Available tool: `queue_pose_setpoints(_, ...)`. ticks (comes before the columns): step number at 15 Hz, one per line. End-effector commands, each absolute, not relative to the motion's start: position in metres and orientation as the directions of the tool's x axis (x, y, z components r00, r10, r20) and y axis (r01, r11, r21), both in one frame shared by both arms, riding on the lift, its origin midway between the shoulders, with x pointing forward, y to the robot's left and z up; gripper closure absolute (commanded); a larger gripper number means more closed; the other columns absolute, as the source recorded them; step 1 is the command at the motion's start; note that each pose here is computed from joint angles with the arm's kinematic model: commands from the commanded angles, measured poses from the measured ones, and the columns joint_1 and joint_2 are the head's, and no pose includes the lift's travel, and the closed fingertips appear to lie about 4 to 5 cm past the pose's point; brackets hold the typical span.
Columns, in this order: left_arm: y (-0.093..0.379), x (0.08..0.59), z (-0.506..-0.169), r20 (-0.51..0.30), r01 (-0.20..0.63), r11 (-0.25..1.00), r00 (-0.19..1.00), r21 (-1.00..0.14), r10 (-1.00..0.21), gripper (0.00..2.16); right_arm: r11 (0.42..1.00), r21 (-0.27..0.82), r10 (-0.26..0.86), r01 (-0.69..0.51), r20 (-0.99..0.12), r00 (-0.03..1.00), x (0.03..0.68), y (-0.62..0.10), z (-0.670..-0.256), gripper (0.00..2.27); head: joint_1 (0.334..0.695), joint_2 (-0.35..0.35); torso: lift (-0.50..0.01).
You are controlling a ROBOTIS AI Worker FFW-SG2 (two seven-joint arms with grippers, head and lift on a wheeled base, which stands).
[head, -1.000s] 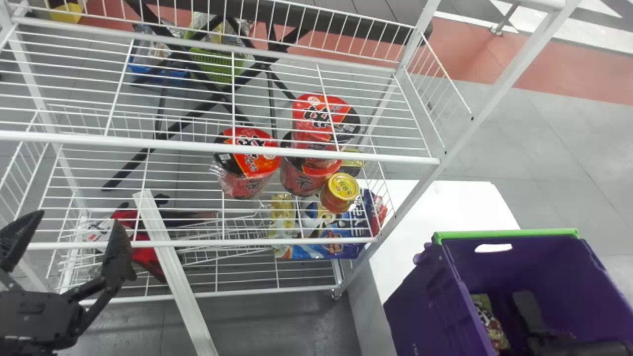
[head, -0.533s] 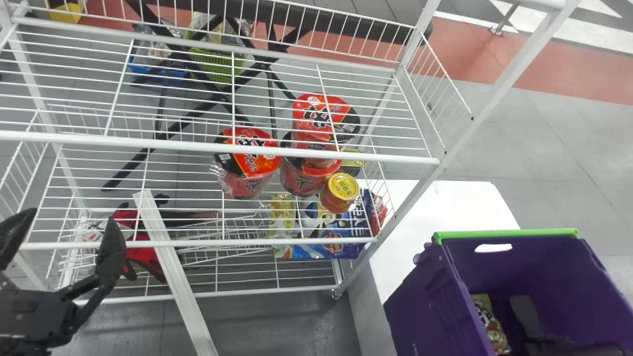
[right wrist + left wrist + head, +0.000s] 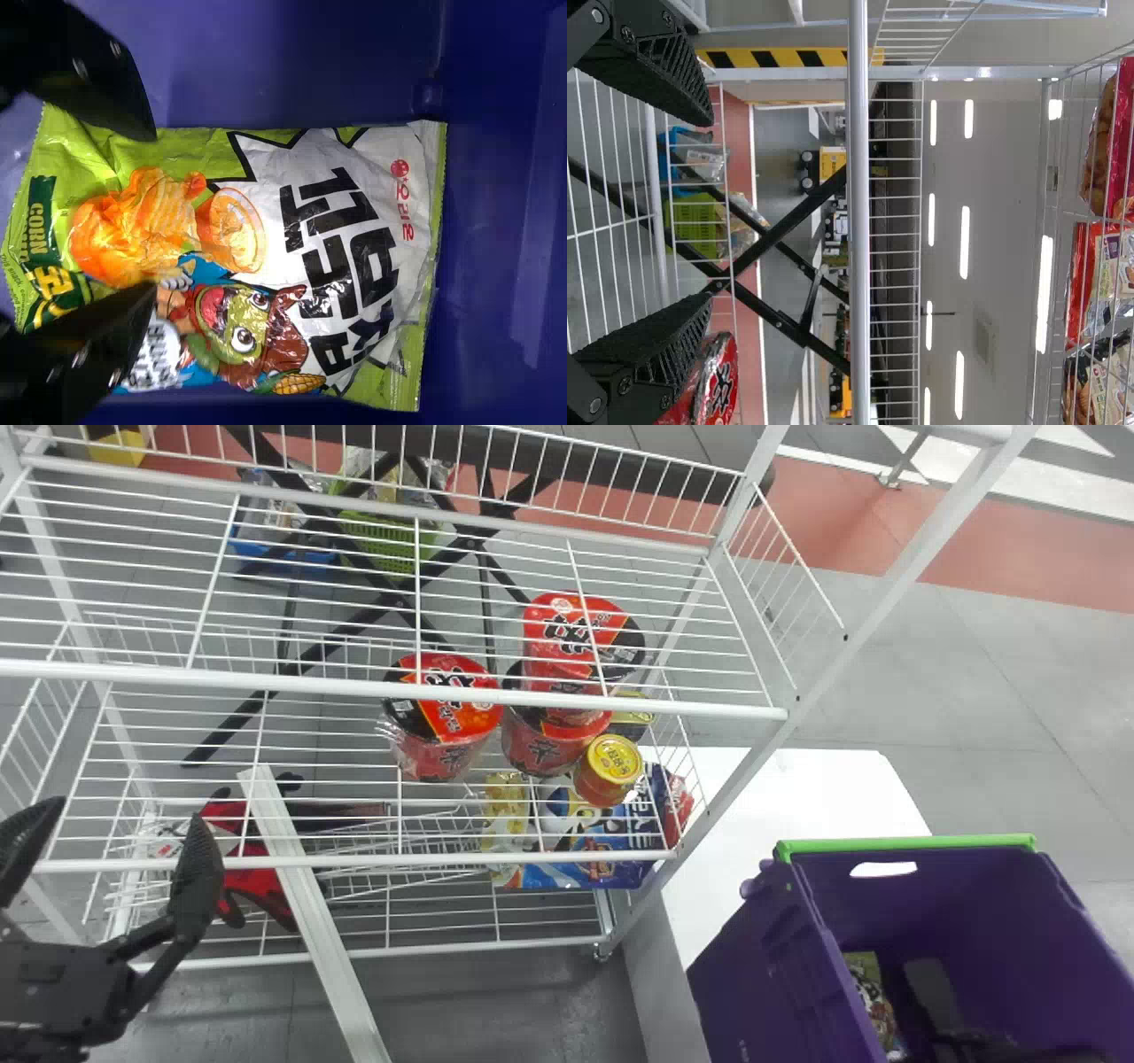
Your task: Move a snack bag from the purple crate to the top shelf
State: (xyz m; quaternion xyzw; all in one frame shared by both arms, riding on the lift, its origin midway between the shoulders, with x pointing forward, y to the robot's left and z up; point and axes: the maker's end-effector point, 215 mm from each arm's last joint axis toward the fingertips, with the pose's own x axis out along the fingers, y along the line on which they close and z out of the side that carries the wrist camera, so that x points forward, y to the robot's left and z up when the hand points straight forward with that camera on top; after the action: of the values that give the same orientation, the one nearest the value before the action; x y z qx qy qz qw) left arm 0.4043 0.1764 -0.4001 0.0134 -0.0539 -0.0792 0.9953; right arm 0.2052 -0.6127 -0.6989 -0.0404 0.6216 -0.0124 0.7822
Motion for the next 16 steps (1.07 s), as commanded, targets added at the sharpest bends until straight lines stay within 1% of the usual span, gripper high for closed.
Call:
queue_pose_setpoints(1,0.177,0.404,-0.401,0.104,0.156,0.987,0.982,0.036,-0.159,0.12,0.996,-0.077,-0.067,-0.036,-0.973,0.223,0.204,-0.612,-0.699,1.08,0.695,-0.350,-0.455)
queue_pose_setpoints(2,0.177,0.404,-0.401,0.104,0.156,0.987,0.982,0.036,-0.159,0.12,0.997,-0.074,-0.064,-0.038,-0.972,0.225,0.206,-0.611,-0.699,1.23,0.695,-0.350,-0.455)
queue_pose_setpoints(3,0.177,0.404,-0.400,0.106,0.155,0.987,0.982,0.035,-0.158,0.12,0.997,-0.062,-0.050,-0.046,-0.971,0.235,0.211,-0.609,-0.696,1.33,0.695,-0.350,-0.455)
queue_pose_setpoints(6,0.171,0.402,-0.397,0.111,0.148,0.989,0.982,0.029,-0.150,0.12,0.998,-0.064,-0.053,-0.030,-0.960,0.273,0.220,-0.619,-0.680,1.33,0.695,-0.350,-0.455)
queue_pose_setpoints(9,0.147,0.395,-0.396,0.087,0.155,0.988,0.984,0.027,-0.157,0.12,0.996,-0.081,-0.069,-0.027,-0.946,0.317,0.232,-0.644,-0.651,1.33,0.695,-0.350,-0.455)
queue_pose_setpoints(10,0.146,0.395,-0.399,0.074,0.145,0.989,0.986,0.032,-0.147,0.12,0.997,-0.074,-0.059,-0.032,-0.941,0.333,0.240,-0.645,-0.643,1.33,0.695,-0.350,-0.455)
queue_pose_setpoints(12,0.151,0.396,-0.398,0.075,0.139,0.990,0.987,0.038,-0.141,0.12,0.999,-0.041,-0.039,-0.003,-0.949,0.314,0.236,-0.641,-0.642,1.33,0.695,-0.350,-0.455)
queue_pose_setpoints(14,0.154,0.397,-0.398,0.076,0.132,0.990,0.988,0.041,-0.134,0.12,0.999,-0.040,-0.034,-0.012,-0.949,0.313,0.235,-0.639,-0.644,1.33,0.695,-0.350,-0.455)
queue_pose_setpoints(16,0.155,0.398,-0.400,0.068,0.131,0.990,0.989,0.042,-0.134,0.12,1.000,0.015,0.022,-0.024,-0.949,0.315,0.235,-0.628,-0.644,1.33,0.695,-0.350,-0.455)
